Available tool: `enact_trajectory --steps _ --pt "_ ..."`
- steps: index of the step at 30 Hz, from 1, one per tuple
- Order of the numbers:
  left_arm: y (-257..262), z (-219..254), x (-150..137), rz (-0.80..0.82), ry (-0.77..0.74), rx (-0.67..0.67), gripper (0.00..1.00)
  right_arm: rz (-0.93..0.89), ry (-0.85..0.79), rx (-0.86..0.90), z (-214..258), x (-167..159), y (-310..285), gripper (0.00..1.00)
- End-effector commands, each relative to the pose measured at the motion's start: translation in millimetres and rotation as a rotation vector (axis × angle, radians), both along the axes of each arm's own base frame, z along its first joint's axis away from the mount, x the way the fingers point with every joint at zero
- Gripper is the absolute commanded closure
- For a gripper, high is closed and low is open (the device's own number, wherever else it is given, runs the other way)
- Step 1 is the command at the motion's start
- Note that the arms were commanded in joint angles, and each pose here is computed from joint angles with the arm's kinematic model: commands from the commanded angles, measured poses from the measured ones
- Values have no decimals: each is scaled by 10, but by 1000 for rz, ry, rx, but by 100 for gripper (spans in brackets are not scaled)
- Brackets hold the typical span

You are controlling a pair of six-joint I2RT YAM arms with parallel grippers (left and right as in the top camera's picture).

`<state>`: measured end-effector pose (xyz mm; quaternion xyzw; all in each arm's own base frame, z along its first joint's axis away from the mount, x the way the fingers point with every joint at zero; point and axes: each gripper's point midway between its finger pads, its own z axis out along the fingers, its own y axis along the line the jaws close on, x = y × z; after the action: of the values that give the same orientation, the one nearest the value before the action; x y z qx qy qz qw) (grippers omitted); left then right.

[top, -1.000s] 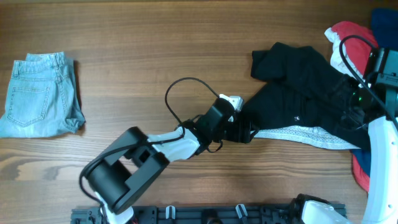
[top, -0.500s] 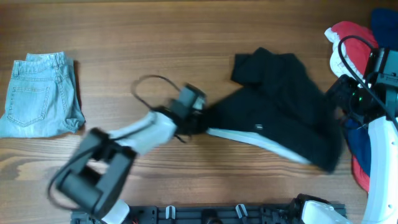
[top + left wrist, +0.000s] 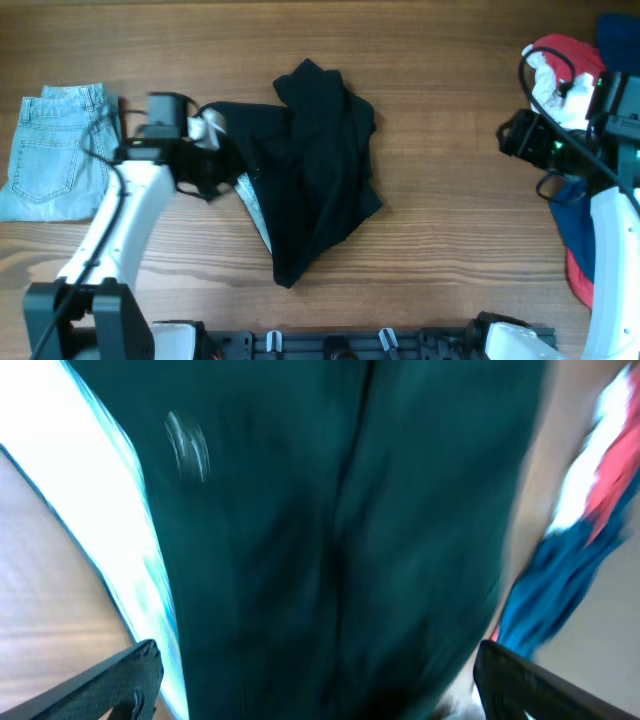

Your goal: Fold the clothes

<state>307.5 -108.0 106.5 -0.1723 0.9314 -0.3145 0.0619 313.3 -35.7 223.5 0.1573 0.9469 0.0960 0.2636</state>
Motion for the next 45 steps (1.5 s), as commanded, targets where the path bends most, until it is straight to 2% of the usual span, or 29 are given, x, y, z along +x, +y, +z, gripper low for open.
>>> enact_trajectory --steps 1,6,7,11,13,17,18,19,20,22,24,27,32,37,40,41,42,43,44,45 --pt "-390 -203 -448 -163 108 52 0 240 -40 79 -24 164 527 20" --pt "-791 -386 -1012 -365 187 85 1 414 -37 88 -217 397 1151 18" --pt "-831 -423 -1146 -412 204 124 0 458 -59 103 -236 473 1340 18" --pt "-825 -553 -1368 -528 180 313 0 574 -100 104 -311 597 1783 18" --pt "-856 -599 -1477 -579 169 360 0 605 -103 106 -323 656 1924 18" --pt "-764 -738 -1597 -586 167 479 3 654 -76 103 -347 866 2166 17" --pt "-706 -784 -1602 -574 168 509 9 651 -68 86 -347 950 2196 17" --pt "-618 -842 -1626 -544 186 545 46 645 -63 62 -354 1049 2216 17" --pt "-529 -906 -1687 -516 217 570 73 644 -62 44 -358 1179 2264 16" --pt "-441 -970 -1791 -489 265 587 81 655 -71 39 -393 1330 2350 16" --pt "-394 -988 -1833 -465 290 600 96 670 -72 39 -516 1471 2469 16" --pt "-375 -991 -1813 -392 307 613 96 727 -103 32 -734 1592 2750 16" --pt "-373 -989 -1826 -387 314 613 96 757 -107 -5 -1173 1697 3085 15" --pt "-374 -989 -1826 -387 314 612 95 721 -19 0 -1691 1715 3097 14" --pt "-375 -989 -1824 -387 314 612 94 705 7 -25 -1837 1723 3050 15" --pt "-375 -989 -1824 -387 314 612 94 706 8 -25 -1843 1722 3050 20" --pt "-375 -989 -1824 -387 314 612 94 706 9 -24 -1845 1719 3051 35" --pt "-379 -990 -1819 -387 311 611 94 706 15 -24 -1852 1707 3045 90" --pt "-380 -990 -1816 -386 310 610 94 698 29 -21 -1855 1689 3034 96" --pt "-383 -990 -1813 -386 309 609 95 690 36 -18 -1839 1679 3020 96"
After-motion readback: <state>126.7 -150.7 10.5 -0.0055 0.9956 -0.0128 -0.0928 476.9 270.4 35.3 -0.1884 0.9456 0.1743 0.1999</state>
